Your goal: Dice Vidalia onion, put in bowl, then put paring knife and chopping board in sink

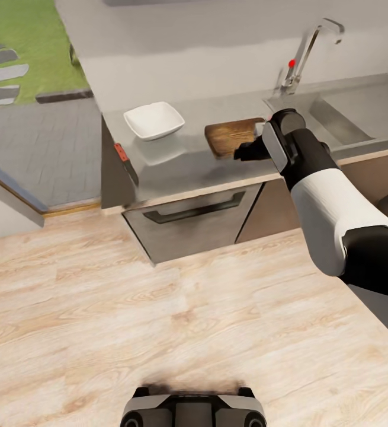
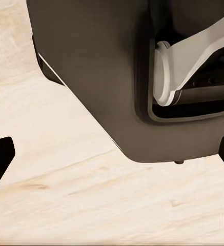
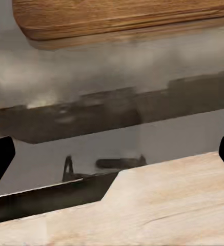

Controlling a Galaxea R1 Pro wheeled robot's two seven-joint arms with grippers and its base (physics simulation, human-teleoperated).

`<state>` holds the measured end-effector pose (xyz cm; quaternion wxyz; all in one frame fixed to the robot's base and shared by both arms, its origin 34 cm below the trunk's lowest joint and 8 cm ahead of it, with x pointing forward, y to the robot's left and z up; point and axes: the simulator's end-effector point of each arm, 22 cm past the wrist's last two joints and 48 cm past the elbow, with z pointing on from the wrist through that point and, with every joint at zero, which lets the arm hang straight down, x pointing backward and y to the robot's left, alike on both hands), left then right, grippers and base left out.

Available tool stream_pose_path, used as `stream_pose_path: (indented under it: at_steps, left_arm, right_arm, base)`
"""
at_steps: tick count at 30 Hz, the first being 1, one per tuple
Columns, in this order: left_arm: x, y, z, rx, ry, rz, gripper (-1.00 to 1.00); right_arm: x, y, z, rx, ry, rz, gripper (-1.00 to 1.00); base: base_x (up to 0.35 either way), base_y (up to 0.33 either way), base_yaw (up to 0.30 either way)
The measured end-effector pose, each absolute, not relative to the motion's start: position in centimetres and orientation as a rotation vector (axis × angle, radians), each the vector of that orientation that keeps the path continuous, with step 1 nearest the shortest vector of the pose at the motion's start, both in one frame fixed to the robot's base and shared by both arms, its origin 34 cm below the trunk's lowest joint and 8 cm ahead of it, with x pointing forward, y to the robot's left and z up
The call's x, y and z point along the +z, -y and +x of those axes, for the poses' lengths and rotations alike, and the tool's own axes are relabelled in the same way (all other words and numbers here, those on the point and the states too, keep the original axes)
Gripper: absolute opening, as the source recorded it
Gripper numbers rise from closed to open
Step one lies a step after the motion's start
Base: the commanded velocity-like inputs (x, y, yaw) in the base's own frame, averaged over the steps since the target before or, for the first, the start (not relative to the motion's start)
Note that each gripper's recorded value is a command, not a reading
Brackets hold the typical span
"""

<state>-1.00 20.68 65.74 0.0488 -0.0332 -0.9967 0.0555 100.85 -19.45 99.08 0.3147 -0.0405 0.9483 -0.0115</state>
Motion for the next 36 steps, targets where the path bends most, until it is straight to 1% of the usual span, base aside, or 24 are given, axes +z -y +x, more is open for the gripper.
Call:
stream_pose_path:
  at_steps: [21,26,28,36]
  left_arm:
    - [65.8,-20.7,-1.1,0.169,3.035,-0.101,1.00]
    - [65.8,-20.7,-1.1,0.170,3.036,-0.102,1.00]
    - [65.8,-20.7,-1.1,0.169,3.036,-0.101,1.00]
    - [65.8,-20.7,-1.1,0.169,3.036,-0.101,1.00]
  right_arm:
    - [96.3,19.7,99.7,-0.033,-2.563,-0.108,1.00]
    - [94.2,20.1,99.2,-0.041,-2.586,-0.098,1.00]
    - [90.6,20.8,98.3,-0.053,-2.600,-0.083,1.00]
    - [84.3,22.4,96.2,-0.090,-2.581,-0.058,1.00]
  base:
    - [-0.323,0.000,0.000]
    - [-0.089,0.000,0.000]
    - [-0.011,0.000,0.000]
    - [-0.002,0.000,0.000]
